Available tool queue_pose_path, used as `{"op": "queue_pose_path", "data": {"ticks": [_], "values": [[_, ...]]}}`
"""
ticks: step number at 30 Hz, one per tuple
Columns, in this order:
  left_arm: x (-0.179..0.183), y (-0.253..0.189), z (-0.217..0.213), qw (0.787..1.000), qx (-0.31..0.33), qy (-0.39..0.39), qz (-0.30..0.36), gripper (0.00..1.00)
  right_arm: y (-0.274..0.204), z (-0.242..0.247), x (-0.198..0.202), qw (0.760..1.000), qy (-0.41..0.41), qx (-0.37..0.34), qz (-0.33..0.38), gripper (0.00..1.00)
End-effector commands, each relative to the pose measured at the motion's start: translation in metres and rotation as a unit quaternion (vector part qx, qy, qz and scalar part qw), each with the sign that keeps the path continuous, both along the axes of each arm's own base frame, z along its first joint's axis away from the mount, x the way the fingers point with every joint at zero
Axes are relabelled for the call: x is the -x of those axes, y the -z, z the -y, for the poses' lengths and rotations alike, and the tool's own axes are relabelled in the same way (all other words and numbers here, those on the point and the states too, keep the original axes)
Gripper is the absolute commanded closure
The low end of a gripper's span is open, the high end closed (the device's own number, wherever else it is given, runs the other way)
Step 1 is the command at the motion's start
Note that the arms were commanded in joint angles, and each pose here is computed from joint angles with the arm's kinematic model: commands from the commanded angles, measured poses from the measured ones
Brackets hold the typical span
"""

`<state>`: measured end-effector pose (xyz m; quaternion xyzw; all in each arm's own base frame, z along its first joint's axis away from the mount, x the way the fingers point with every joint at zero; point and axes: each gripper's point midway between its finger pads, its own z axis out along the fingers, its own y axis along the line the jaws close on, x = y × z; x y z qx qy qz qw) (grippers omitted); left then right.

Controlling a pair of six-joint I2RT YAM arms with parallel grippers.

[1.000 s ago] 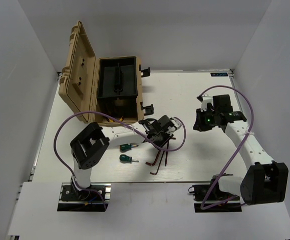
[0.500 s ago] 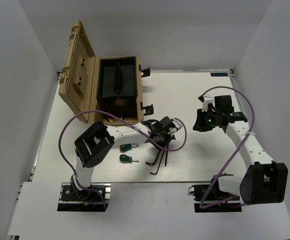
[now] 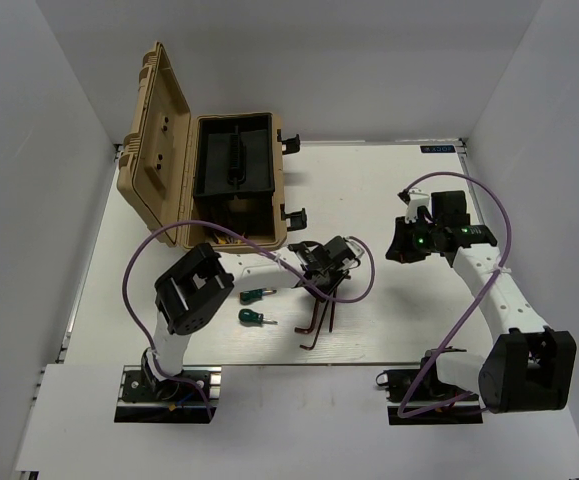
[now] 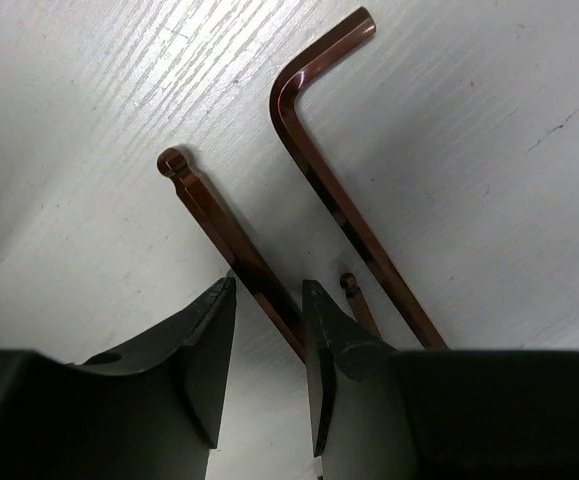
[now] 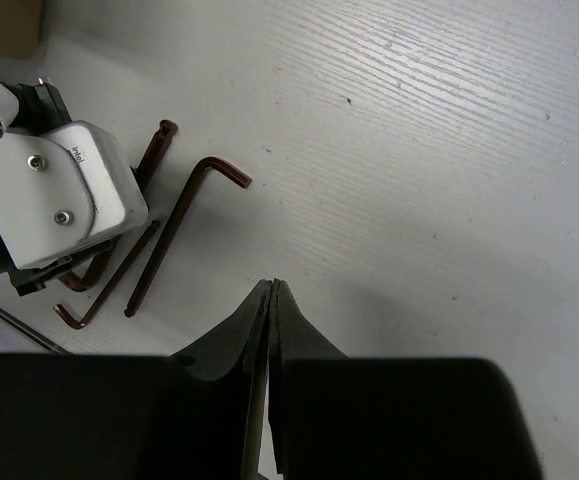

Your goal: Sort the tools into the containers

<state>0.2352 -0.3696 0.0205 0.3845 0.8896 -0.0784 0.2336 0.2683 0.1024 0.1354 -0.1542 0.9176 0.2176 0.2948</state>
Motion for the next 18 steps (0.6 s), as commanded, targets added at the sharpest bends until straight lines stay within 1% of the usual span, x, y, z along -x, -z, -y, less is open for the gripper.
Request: {"op": "queue_pose_path", "data": {"ticks": [1, 7, 8, 11, 12, 15, 16, 18], "values": [[0.005, 0.007, -0.01, 1.0, -0.028, -0.012, -0.001, 0.56, -0.006, -0.002, 0.001, 1.0, -0.001, -0.013, 0.014, 0.94], [0.013, 0.022, -0.016, 0.998, -0.052, -0.018, -0.013, 0.56, -0.008, 0.0, 0.001, 1.0, 0.003, -0.016, 0.017, 0.94], [0.017, 0.031, -0.023, 0.997, -0.066, -0.022, -0.023, 0.56, -0.009, -0.002, 0.002, 1.0, 0.0, -0.018, 0.018, 0.94], [0.024, 0.041, -0.028, 0.996, -0.076, -0.022, -0.03, 0.65, -0.011, 0.0, 0.002, 1.0, 0.003, -0.021, 0.02, 0.94], [0.024, 0.041, -0.028, 0.996, -0.076, -0.022, -0.03, 0.72, -0.011, -0.001, 0.002, 1.0, 0.001, -0.022, 0.02, 0.94], [0.027, 0.047, -0.033, 0.996, -0.082, -0.022, -0.033, 0.83, -0.012, -0.001, 0.002, 1.0, 0.002, -0.024, 0.02, 0.94], [0.028, 0.047, -0.03, 0.996, -0.076, -0.021, -0.035, 0.83, -0.012, 0.0, 0.003, 0.999, 0.003, -0.025, 0.021, 0.94], [0.027, 0.043, -0.029, 0.997, -0.071, -0.021, -0.032, 0.87, -0.013, 0.0, 0.003, 0.999, 0.003, -0.027, 0.022, 0.94]]}}
